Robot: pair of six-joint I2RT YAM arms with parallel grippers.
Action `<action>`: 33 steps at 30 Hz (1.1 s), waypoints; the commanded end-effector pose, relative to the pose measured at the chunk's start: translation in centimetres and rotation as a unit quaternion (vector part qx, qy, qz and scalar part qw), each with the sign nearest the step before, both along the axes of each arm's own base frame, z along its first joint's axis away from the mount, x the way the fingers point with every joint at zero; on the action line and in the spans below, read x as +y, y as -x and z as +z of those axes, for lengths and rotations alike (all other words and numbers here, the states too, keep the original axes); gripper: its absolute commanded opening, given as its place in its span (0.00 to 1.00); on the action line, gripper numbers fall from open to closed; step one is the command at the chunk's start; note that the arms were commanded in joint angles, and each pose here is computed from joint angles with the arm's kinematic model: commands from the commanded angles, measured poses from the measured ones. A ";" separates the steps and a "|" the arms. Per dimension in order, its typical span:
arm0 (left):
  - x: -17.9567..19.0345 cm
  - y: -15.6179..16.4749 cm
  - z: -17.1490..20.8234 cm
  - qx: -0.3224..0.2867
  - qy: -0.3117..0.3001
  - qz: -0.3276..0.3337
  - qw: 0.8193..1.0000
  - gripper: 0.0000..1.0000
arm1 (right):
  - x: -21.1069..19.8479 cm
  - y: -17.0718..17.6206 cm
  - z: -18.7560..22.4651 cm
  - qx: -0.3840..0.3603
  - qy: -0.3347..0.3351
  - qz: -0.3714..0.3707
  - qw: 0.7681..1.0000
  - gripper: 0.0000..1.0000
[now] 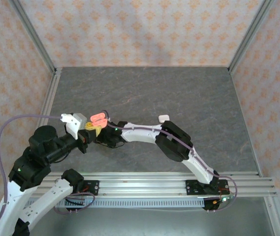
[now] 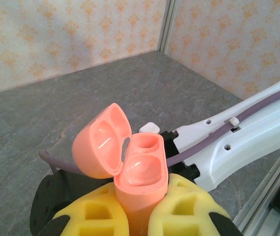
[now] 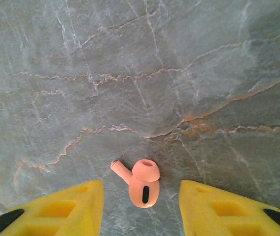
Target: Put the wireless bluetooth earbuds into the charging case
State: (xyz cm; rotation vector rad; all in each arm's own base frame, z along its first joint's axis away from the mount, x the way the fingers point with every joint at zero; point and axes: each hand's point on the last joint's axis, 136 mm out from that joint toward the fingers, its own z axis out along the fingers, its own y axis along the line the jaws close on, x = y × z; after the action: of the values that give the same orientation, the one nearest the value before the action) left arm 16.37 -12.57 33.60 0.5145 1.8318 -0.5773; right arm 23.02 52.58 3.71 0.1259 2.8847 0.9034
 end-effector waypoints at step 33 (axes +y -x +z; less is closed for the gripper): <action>-3.1 0.1 -2.9 0.038 0.020 -0.076 0.996 0.00 | -23.7 3.1 0.1 0.039 0.255 0.379 0.889 0.16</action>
State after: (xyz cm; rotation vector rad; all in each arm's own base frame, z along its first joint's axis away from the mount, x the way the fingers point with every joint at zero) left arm 15.99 -14.57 30.21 0.6084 1.8985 -0.6759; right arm 23.78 33.30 4.09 -0.7001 3.0700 0.3397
